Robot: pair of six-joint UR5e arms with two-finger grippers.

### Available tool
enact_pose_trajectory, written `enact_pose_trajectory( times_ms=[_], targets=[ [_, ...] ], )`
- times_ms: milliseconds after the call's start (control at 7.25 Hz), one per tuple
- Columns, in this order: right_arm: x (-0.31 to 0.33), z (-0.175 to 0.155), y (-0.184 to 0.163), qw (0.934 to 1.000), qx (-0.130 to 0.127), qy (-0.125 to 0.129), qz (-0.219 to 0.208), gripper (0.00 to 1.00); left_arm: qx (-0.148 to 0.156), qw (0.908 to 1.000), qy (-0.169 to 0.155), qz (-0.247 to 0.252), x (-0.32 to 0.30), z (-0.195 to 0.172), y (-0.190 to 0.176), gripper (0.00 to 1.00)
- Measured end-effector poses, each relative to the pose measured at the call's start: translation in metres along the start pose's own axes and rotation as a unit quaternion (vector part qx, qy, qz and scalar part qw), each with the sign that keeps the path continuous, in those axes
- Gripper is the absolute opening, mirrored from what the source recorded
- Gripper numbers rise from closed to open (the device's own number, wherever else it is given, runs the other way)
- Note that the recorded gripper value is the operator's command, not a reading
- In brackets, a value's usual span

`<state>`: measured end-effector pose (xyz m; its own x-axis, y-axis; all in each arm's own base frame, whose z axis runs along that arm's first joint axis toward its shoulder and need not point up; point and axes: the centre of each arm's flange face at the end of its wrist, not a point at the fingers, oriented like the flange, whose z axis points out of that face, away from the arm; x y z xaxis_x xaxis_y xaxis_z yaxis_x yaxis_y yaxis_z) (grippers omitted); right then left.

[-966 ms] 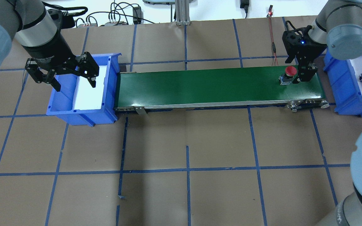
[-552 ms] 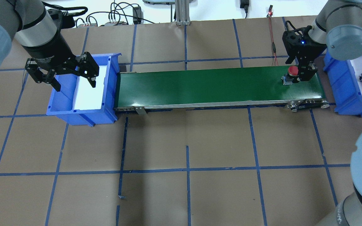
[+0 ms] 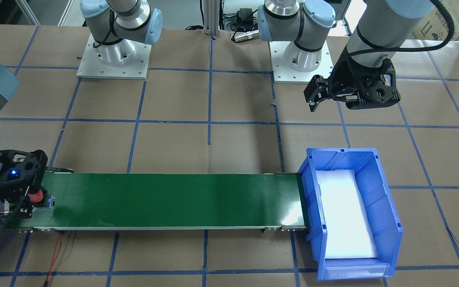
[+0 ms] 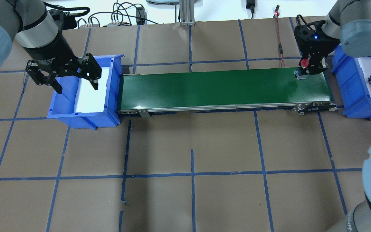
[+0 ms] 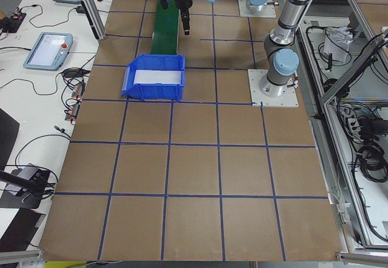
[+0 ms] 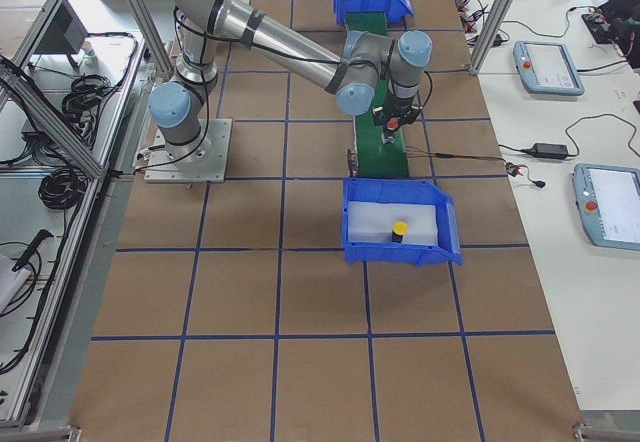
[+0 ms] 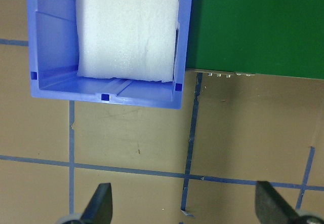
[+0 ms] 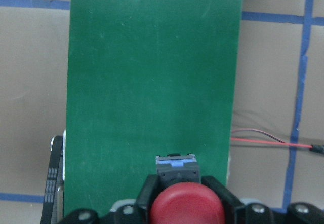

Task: Transport two buttons from left to right
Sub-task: 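Carry the red button into the blue bin beside the yellow button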

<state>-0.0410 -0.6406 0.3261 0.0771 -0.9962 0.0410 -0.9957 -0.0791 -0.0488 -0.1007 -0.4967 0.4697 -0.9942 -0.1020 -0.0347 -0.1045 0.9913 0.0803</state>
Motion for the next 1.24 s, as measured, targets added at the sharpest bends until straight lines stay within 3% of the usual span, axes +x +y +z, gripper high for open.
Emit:
enact_pose_trajectory(
  times_ms=[138,276,414,552,828,1103,1241],
  targets=[
    [-0.004,-0.038,0.019,0.9997,-0.016,0.017,0.004,0.06,0.000,1.0000,0.000,0.000,0.000,0.000,0.000,1.00],
    [-0.012,-0.070,0.060,0.9991,-0.027,0.027,0.020,0.06,0.000,1.0000,0.000,0.000,0.000,0.000,0.000,1.00],
    [-0.026,-0.087,0.121,0.9984,-0.033,0.031,0.035,0.06,0.000,1.0000,0.000,0.000,0.000,0.000,0.000,1.00],
    [-0.041,-0.085,0.173,0.9985,-0.033,0.027,0.036,0.06,0.000,1.0000,0.000,0.000,0.000,0.000,0.000,1.00],
    [-0.052,-0.032,0.236,0.9997,-0.011,-0.008,0.022,0.05,0.000,1.0000,0.000,0.000,0.000,0.000,0.000,1.00],
    [-0.046,0.026,0.260,0.9994,0.008,-0.033,0.004,0.08,0.000,1.0000,0.000,0.000,0.000,0.000,0.000,1.00],
    [-0.043,0.044,0.265,0.9993,0.010,-0.035,0.002,0.44,0.000,1.0000,0.000,0.000,0.000,0.000,0.000,1.00]
  ],
)
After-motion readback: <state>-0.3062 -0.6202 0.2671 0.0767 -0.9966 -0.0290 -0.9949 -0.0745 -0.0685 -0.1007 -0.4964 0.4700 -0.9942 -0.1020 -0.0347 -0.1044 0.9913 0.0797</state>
